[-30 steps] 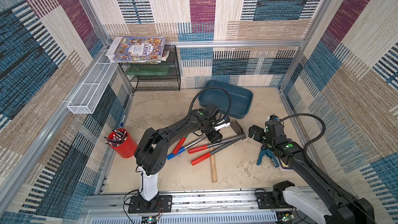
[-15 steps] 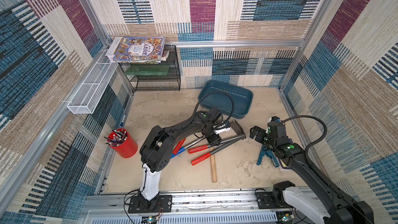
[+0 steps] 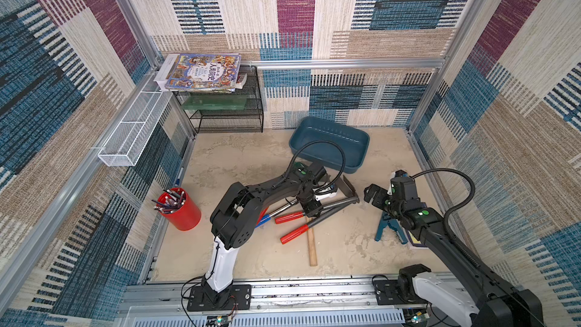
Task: Put the small hoe into the storage box
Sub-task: Pick up the hoe from the center of the board.
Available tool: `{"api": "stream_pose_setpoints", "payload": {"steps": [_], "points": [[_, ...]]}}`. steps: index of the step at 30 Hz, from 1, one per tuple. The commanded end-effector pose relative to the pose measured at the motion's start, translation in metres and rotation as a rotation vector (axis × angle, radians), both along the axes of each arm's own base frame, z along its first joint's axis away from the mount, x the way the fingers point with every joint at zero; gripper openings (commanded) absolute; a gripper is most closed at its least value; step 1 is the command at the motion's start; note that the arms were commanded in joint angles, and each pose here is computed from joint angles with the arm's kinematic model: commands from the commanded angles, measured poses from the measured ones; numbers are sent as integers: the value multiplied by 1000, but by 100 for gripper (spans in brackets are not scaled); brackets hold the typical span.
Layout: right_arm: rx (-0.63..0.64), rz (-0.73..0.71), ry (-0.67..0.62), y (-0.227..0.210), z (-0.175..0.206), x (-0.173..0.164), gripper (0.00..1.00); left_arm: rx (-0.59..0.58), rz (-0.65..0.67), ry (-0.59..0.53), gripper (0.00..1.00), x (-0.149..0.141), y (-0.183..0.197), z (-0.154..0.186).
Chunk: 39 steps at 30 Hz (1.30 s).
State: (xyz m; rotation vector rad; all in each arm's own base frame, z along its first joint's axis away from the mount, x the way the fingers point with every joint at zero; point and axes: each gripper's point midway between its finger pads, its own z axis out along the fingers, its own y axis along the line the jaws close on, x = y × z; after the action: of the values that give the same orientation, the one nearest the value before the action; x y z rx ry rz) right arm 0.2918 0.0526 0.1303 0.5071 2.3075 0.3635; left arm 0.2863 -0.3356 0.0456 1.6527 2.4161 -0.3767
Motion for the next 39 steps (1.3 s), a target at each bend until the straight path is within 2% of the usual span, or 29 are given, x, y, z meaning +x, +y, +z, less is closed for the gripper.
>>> {"api": "stream_pose_setpoints", "payload": {"steps": [1,27,39], "points": [[6,6,-29,1,6,3,100,25,-13,-16,54,2,0,-4],[9,5,-32,-2,4,0,100,54,-6,-46,40,8,-7,-16],[3,0,-30,-4,3,0,100,64,-5,-74,28,11,-8,-13]]}}
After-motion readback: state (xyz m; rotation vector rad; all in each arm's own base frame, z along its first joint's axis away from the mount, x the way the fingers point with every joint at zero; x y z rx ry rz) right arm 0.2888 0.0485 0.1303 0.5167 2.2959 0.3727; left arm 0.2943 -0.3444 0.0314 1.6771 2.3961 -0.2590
